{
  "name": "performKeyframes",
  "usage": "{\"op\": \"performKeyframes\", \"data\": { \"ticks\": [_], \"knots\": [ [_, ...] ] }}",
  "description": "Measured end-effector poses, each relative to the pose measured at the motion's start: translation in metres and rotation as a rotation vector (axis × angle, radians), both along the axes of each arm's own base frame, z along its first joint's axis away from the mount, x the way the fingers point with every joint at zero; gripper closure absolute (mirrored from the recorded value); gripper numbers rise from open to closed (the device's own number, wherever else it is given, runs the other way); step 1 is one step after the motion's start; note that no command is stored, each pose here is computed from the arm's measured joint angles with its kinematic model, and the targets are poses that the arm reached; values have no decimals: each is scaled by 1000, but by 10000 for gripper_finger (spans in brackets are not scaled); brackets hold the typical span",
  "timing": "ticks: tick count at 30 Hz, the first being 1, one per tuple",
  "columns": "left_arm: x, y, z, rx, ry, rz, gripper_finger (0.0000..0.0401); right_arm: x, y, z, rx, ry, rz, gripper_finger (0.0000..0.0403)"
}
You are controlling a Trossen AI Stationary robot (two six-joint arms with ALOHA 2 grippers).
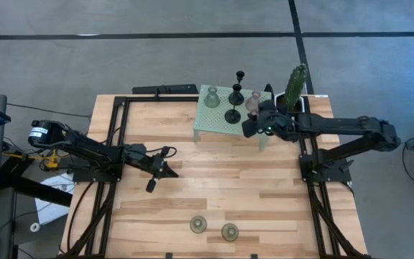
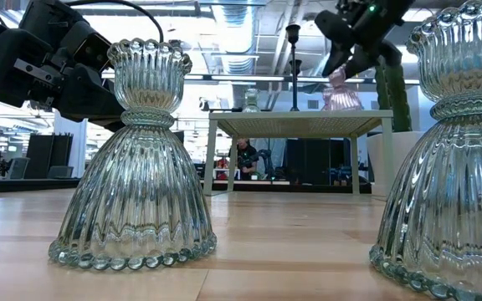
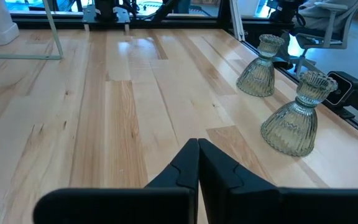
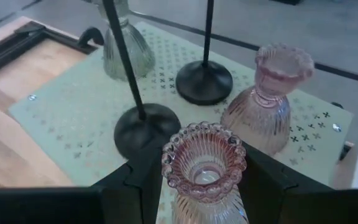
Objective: Pick & Place candle stick holders
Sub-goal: Put the pink glass candle holder on the shelf, then put the right green glass candle holder on the shelf
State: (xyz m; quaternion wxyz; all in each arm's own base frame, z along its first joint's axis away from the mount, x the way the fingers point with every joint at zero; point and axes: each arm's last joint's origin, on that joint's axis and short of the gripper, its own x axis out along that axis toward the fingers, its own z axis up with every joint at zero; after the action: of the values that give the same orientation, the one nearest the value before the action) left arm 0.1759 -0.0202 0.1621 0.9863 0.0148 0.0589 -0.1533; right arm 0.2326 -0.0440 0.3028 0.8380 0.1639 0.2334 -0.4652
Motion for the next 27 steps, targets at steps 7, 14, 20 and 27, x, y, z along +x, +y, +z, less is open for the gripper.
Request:
{"op": "performKeyframes", "data": {
  "ticks": [7,14,20,27],
  "knots": [
    [0,0,0,0,0,0,395,7,-8,-6,-7,25,-31,244],
    [0,0,0,0,0,0,395,3,-7,-9,15,65,-9,180],
    [0,0,0,0,0,0,396,-6,-5,-3,27,55,4,161],
    [0,0,0,0,0,0,395,-24,1,13,71,9,112,167]
  ]
}}
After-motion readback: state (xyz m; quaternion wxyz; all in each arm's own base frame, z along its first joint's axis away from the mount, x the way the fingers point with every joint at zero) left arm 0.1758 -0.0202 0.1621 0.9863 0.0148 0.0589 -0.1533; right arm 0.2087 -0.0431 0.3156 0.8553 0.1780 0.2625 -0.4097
